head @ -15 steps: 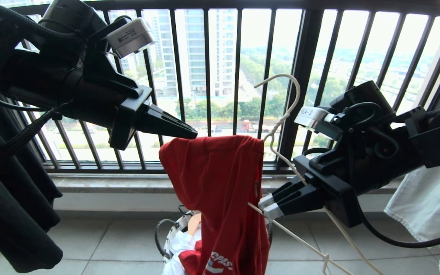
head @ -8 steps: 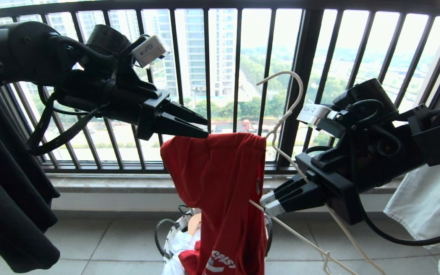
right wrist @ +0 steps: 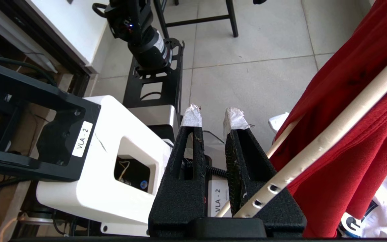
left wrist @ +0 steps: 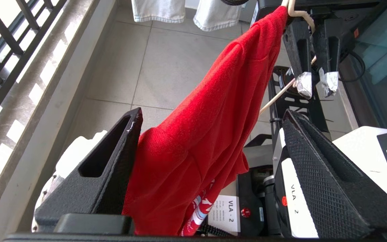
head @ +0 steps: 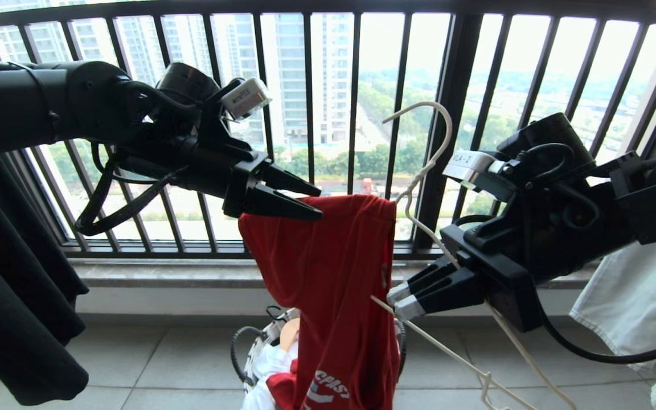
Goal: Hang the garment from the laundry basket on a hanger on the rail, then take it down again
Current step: Hang the clothes on the clothes rack
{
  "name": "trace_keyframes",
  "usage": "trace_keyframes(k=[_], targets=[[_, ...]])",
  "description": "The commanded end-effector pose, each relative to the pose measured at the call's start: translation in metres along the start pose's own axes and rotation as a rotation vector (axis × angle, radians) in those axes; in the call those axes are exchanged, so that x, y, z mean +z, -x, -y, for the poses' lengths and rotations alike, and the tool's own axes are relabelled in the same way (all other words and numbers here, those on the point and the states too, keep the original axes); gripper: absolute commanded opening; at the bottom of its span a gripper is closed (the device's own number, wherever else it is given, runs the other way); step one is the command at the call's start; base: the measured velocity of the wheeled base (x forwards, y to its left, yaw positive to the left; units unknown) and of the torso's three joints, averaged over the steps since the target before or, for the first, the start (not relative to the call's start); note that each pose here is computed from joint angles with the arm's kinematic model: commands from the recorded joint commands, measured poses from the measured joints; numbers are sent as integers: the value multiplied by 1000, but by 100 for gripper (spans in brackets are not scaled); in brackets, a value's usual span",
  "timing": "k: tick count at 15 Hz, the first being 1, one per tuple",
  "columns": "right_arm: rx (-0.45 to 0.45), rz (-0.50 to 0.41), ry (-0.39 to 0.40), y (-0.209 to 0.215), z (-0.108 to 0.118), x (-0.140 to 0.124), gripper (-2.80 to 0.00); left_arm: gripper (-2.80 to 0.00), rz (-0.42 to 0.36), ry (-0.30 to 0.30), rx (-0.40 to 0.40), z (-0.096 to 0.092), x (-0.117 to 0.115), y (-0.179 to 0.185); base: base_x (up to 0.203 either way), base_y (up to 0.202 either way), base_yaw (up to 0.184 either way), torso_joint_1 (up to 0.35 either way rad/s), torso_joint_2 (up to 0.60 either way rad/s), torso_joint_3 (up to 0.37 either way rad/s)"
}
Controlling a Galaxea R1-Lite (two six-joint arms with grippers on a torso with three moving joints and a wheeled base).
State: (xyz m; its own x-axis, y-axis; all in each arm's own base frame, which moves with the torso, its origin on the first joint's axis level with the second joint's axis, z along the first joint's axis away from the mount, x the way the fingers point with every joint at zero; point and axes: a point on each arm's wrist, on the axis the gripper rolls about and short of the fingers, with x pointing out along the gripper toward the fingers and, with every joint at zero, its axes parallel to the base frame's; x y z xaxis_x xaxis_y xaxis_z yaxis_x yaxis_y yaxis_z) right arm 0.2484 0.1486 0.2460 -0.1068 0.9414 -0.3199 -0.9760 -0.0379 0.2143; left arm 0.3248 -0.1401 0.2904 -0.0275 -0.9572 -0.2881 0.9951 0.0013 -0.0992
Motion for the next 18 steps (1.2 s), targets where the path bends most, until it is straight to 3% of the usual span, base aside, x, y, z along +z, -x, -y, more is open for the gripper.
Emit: trace_keyframes(k=[1,5,9,14,18], targets=[[2,10,17,3,-5,4,-280,0,-26,13,5,2,0,-9,0,0,0,0,0,0],[-5,22,42,9,-14,9,-280,0,-70,54,139,19,21,-16,0,0,0,0,0,0],[-20,36,67,17,-25,13,-280,0,-72,12,158,23,27,-26,0,0,0,0,0,0],[-26,43,75,21,-28,14,-280,0,-126,-2,248,25,29,-34,0,0,0,0,0,0],[-26,43,75,21,-29,14,-280,0,-131,-8,265,26,30,-34,0,0,0,0,0,0]])
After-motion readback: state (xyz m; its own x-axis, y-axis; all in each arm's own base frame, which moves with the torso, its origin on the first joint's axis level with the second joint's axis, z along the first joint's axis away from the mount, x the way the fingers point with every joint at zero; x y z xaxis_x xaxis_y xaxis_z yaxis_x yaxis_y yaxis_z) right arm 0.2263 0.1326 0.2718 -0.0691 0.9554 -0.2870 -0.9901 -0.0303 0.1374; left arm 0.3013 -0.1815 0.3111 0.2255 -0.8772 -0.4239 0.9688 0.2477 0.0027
